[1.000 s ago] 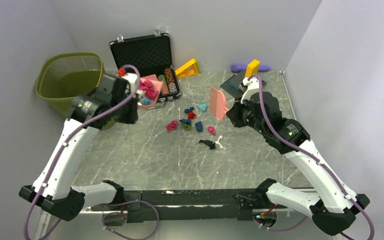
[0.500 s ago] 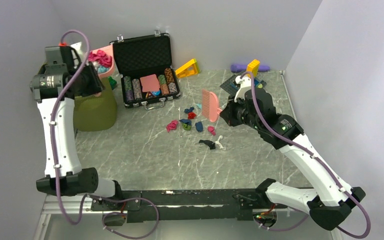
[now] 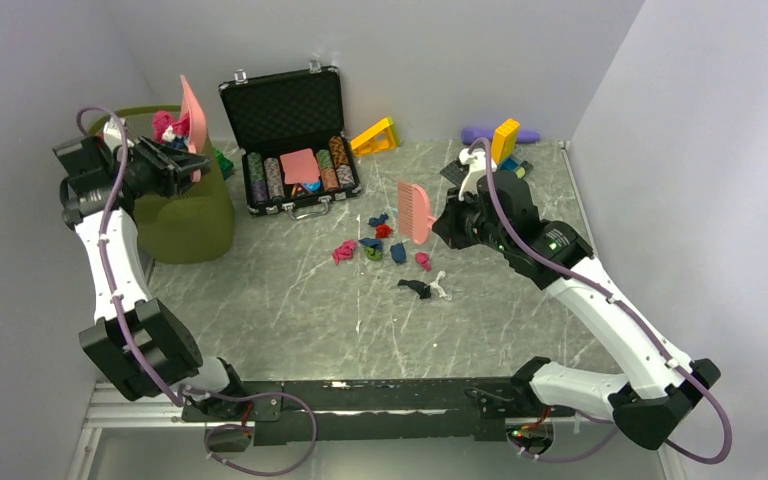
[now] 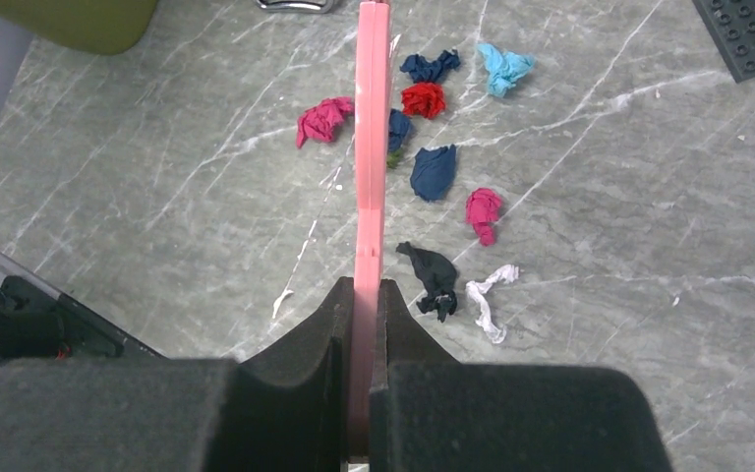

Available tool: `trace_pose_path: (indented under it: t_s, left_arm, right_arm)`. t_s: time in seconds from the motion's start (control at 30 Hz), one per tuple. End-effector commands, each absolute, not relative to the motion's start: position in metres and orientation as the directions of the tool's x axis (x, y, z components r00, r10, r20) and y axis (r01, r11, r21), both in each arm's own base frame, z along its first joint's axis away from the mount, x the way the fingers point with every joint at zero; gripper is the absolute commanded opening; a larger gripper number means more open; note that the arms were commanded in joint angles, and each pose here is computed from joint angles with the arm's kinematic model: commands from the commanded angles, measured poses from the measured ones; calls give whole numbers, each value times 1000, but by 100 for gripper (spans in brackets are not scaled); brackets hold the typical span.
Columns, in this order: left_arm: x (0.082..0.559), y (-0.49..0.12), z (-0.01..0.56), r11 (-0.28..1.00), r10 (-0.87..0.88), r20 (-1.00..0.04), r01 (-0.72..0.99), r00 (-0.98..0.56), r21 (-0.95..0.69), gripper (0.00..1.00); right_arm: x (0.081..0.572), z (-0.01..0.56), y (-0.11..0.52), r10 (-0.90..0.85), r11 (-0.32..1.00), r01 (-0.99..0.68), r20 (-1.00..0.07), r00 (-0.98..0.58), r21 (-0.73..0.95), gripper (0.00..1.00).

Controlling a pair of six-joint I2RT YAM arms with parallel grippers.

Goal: Sweep away the paper scraps from the table

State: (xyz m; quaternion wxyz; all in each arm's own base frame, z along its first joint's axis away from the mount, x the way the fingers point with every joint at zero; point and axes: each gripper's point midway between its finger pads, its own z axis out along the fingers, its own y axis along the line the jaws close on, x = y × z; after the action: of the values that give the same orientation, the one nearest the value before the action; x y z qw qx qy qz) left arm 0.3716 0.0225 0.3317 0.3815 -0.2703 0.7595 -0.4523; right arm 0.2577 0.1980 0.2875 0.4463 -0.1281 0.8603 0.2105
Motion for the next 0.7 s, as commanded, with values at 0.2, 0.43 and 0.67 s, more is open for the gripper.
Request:
trace_pose_path:
  t_s: [0.2,0.43,0.67]
  left_arm:
    - [356,28,403,139,-844,-222,201,-489,-970,0]
    - [353,27,420,66,-843,-204,281,-498,-958,0]
    - [338,3,444,139,-810,-328,383,-487,-913,0]
  right_arm:
    - [268,313,207,19,861,-426,-855,-518,277,0]
    - [269,312,210,11,858,-432,-851,-525,277,0]
    - [270,309,208,17,865,-417,-849,-529,277,0]
